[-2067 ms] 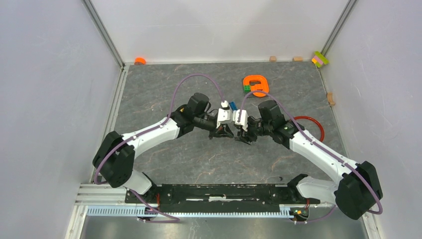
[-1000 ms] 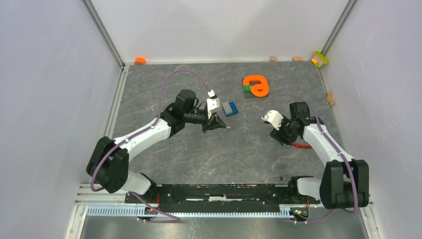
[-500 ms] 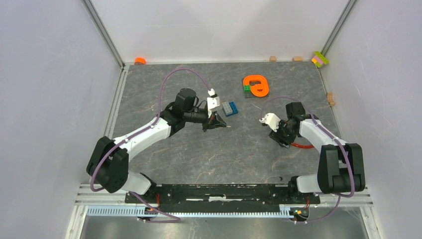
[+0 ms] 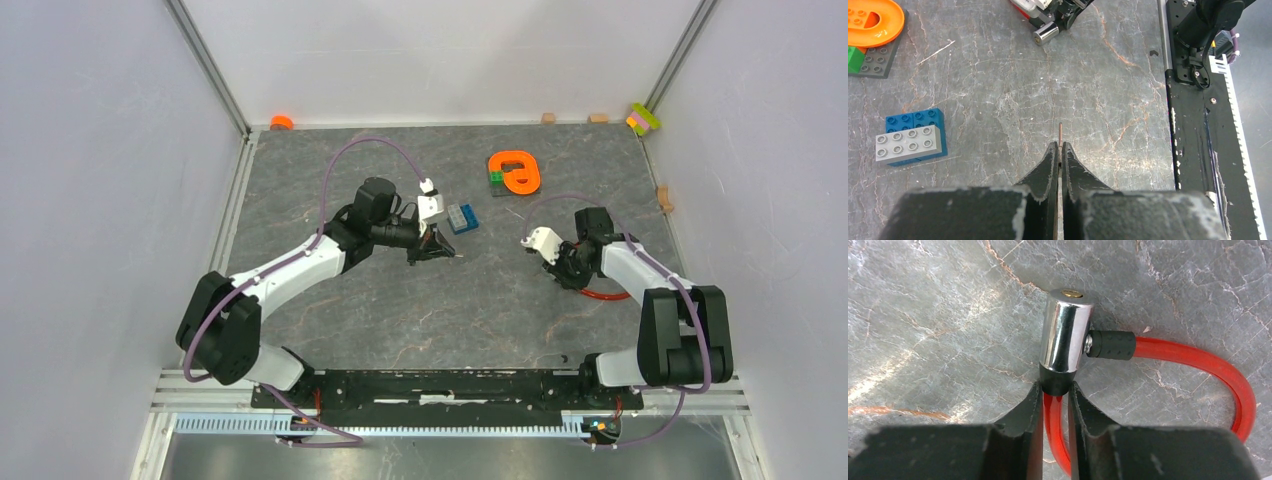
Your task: Unlock with the key
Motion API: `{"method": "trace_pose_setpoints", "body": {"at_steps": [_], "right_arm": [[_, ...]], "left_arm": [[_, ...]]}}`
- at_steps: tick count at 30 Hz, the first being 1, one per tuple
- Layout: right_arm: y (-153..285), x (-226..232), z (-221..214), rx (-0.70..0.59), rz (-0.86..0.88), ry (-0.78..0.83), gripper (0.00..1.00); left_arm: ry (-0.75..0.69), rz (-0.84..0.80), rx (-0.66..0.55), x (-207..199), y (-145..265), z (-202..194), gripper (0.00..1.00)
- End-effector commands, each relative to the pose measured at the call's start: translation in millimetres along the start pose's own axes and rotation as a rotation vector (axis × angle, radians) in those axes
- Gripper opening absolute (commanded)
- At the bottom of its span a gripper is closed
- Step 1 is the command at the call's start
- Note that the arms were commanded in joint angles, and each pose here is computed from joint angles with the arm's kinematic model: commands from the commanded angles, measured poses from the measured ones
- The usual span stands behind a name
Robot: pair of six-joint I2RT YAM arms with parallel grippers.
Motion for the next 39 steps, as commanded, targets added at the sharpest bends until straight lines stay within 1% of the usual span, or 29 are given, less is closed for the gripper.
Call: {"method": "trace_pose_setpoints", "body": {"at_steps": [1, 2, 3, 5, 9, 13, 17, 19, 23, 26, 28, 32, 35, 39], "right_arm": [[-10.0, 10.2, -3.5, -0.032, 0.047, 0.019, 0.16], [-8.7, 10.0, -2.7, -0.037, 0.048, 0.022, 0.12], [-7.1, 10.0, -1.0, -0.048, 0.052, 0.027, 0.07], [-1.5, 9.6, 4.4, -0.085, 0.062, 0.046, 0.00], [11.7, 14.9, 16.3, -0.202, 0.092, 0.127, 0.00], [24.6, 20.7, 30.2, -0.350, 0.093, 0.188, 0.00], [35.9, 26.3, 45.6, -0.494, 0.119, 0.234, 0.00], [40.4, 31.6, 52.9, -0.567, 0.169, 0.261, 0.00], [48.5, 36.2, 65.2, -0.664, 0.268, 0.277, 0.00], [53.2, 37.0, 71.2, -0.709, 0.325, 0.284, 0.00], [54.4, 35.2, 73.6, -0.717, 0.336, 0.286, 0.00], [43.2, 33.0, 67.2, -0.667, 0.310, 0.270, 0.00], [27.5, 28.1, 55.9, -0.573, 0.218, 0.236, 0.00], [13.3, 27.8, 37.5, -0.435, 0.114, 0.248, 0.00]], "left_arm": [[-0.014, -0.016, -0.037, -1.3, 0.8, 19.9, 0.02], [-0.015, -0.016, -0.038, -1.5, 1.0, 20.3, 0.02], [-0.014, -0.017, -0.038, -1.7, 1.0, 20.2, 0.02], [-0.005, -0.017, -0.036, -1.3, 0.3, 19.4, 0.02], [0.056, -0.019, -0.054, -1.4, -3.1, 19.4, 0.02], [0.101, -0.032, -0.078, -1.0, -7.3, 17.1, 0.02], [0.109, -0.108, -0.069, -5.3, -11.3, 10.0, 0.02], [0.100, -0.144, -0.071, -9.1, -12.0, 8.3, 0.02], [0.068, -0.154, -0.078, -13.8, -10.4, 10.6, 0.02], [0.053, -0.144, -0.080, -14.1, -8.7, 12.1, 0.02], [0.049, -0.142, -0.079, -14.5, -8.1, 12.0, 0.02], [0.042, -0.138, -0.075, -14.5, -7.8, 9.1, 0.02], [0.041, -0.131, -0.071, -14.0, -7.9, 7.1, 0.02], [0.042, -0.129, -0.064, -12.7, -8.8, 5.9, 0.02]]}}
Point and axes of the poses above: each gripper's point midway between its finger pads, its own y axis back along the fingers, its own x axis along the line the jaws close on, z = x × y, the point moved 9 cm from there along y, back along the fingers, and after that the axes turned 5 degrees about y, right-handed, at the moved point
